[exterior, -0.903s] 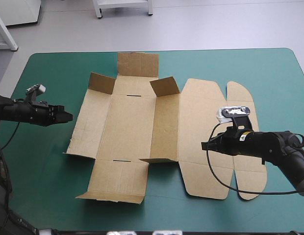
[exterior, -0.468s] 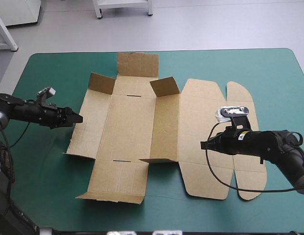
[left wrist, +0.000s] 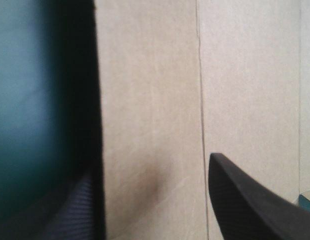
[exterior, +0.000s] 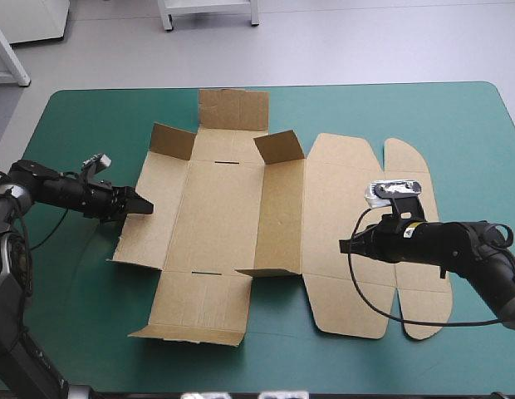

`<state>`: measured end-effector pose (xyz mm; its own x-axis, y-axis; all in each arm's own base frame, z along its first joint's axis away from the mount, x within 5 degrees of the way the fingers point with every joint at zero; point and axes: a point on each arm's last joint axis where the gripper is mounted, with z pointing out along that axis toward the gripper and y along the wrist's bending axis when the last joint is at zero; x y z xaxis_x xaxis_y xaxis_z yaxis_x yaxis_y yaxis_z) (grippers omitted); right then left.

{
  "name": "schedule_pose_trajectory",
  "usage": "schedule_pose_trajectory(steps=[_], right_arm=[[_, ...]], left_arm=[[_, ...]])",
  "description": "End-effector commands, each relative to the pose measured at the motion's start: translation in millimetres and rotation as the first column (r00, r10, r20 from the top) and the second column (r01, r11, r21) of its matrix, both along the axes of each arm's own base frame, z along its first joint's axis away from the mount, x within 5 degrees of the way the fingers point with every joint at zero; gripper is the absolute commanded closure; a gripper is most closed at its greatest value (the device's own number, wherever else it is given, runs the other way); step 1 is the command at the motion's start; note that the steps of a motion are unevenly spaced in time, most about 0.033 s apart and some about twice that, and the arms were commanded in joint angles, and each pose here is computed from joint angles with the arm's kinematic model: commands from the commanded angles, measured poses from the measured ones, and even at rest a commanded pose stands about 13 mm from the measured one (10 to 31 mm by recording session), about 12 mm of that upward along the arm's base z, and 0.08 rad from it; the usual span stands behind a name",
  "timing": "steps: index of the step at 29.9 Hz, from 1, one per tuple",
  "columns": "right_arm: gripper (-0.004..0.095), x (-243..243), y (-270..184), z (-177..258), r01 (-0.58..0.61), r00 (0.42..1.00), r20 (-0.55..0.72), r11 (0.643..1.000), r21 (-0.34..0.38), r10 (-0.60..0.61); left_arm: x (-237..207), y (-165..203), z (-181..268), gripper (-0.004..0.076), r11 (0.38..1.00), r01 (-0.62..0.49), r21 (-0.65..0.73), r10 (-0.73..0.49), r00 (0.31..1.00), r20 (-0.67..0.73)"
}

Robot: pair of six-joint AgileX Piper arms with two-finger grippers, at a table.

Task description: Fold the box

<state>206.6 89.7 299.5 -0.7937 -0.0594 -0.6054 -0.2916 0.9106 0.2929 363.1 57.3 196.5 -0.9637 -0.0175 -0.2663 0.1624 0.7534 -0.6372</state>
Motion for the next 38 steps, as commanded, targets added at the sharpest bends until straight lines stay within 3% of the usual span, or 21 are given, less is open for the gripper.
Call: schedule_pose_trajectory(steps=[1, 16, 19, 24, 32, 38], right_arm=[[0.0927, 3, -1, 17, 0.015, 0.997, 0.078, 0.999, 0.038, -0.018], [0.0927, 3, 0, 17, 0.016, 0.997, 0.077, 0.999, 0.041, -0.019], [0.0927, 3, 0, 17, 0.016, 0.997, 0.077, 0.999, 0.041, -0.019], [0.0927, 3, 0, 17, 0.016, 0.997, 0.077, 0.999, 0.041, -0.019], [0.0927, 3, 0, 17, 0.016, 0.997, 0.077, 0.999, 0.041, -0.019], [0.0927, 3, 0, 17, 0.016, 0.997, 0.077, 0.999, 0.041, -0.019]], left_arm=[[-4, -18, 23, 0.0275, 0.994, 0.082, -0.066, -0.082, 0.997, 0.016], [-3, -29, 22, 0.0303, 0.993, 0.102, -0.066, -0.102, 0.995, 0.003], [-3, -29, 22, 0.0415, 0.993, 0.102, -0.066, -0.102, 0.995, 0.003], [-4, -29, 23, 0.0730, 0.992, 0.105, -0.063, -0.104, 0.995, 0.007], [-4, -29, 32, 0.0732, 0.994, 0.098, -0.055, -0.097, 0.995, 0.025], [-3, -24, 80, 0.0732, 0.995, 0.089, 0.054, -0.096, 0.986, 0.134]])
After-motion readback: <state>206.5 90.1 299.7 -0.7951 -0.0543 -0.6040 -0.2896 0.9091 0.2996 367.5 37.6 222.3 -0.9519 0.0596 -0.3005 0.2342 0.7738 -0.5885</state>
